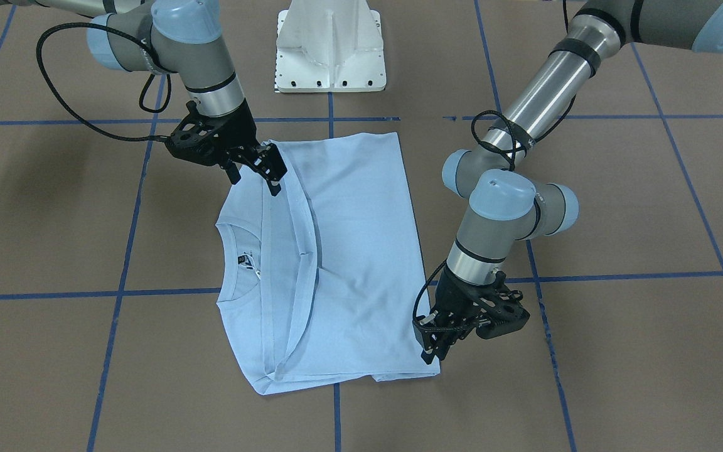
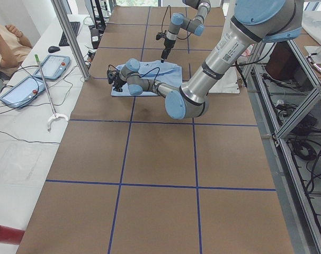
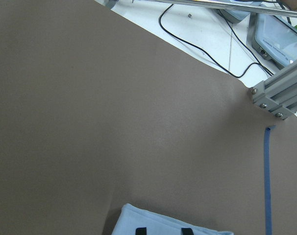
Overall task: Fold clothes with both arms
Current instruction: 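Lower the right gripper to the shirt's side edge nearest the robot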
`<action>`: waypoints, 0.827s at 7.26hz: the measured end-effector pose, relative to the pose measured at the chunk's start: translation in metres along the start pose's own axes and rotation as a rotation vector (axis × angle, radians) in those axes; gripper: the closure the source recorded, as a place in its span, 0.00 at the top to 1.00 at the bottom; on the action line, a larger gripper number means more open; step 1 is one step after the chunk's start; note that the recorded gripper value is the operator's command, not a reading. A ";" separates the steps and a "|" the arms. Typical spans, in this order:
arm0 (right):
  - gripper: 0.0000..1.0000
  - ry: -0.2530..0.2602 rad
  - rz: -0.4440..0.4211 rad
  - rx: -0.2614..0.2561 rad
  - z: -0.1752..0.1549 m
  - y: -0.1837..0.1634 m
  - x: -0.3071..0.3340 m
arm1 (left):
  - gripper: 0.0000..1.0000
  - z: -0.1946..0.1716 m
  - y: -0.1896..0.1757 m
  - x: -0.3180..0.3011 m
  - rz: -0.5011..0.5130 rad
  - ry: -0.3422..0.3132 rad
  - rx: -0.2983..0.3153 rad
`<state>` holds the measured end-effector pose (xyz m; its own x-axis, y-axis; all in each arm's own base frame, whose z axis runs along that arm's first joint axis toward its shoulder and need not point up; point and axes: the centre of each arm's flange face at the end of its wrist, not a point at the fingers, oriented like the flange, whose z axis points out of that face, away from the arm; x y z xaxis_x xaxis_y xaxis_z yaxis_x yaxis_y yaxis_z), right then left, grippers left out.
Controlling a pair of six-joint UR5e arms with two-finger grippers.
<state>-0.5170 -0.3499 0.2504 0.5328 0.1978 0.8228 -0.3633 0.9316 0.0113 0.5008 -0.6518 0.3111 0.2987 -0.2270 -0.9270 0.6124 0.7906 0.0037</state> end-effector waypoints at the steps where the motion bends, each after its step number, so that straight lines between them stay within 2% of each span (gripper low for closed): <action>1: 0.70 -0.002 -0.127 0.008 0.004 0.022 -0.004 | 0.36 -0.002 0.001 -0.004 0.000 0.001 -0.001; 3: 0.68 0.005 -0.322 0.017 0.008 0.043 -0.003 | 0.36 -0.003 0.002 -0.013 0.001 -0.002 -0.003; 4: 0.59 0.014 -0.412 0.025 0.011 0.047 -0.001 | 0.36 -0.003 0.003 -0.017 0.001 -0.005 -0.004; 6: 0.53 0.026 -0.516 0.023 0.015 0.058 0.002 | 0.36 -0.005 0.004 -0.020 0.001 -0.004 -0.004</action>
<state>-0.5488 -0.2999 0.2616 0.6659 -0.2777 0.6924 -0.0648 0.9031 0.4245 0.4937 -0.6417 0.3278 0.3019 -0.2287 -0.9255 0.6090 0.7931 0.0027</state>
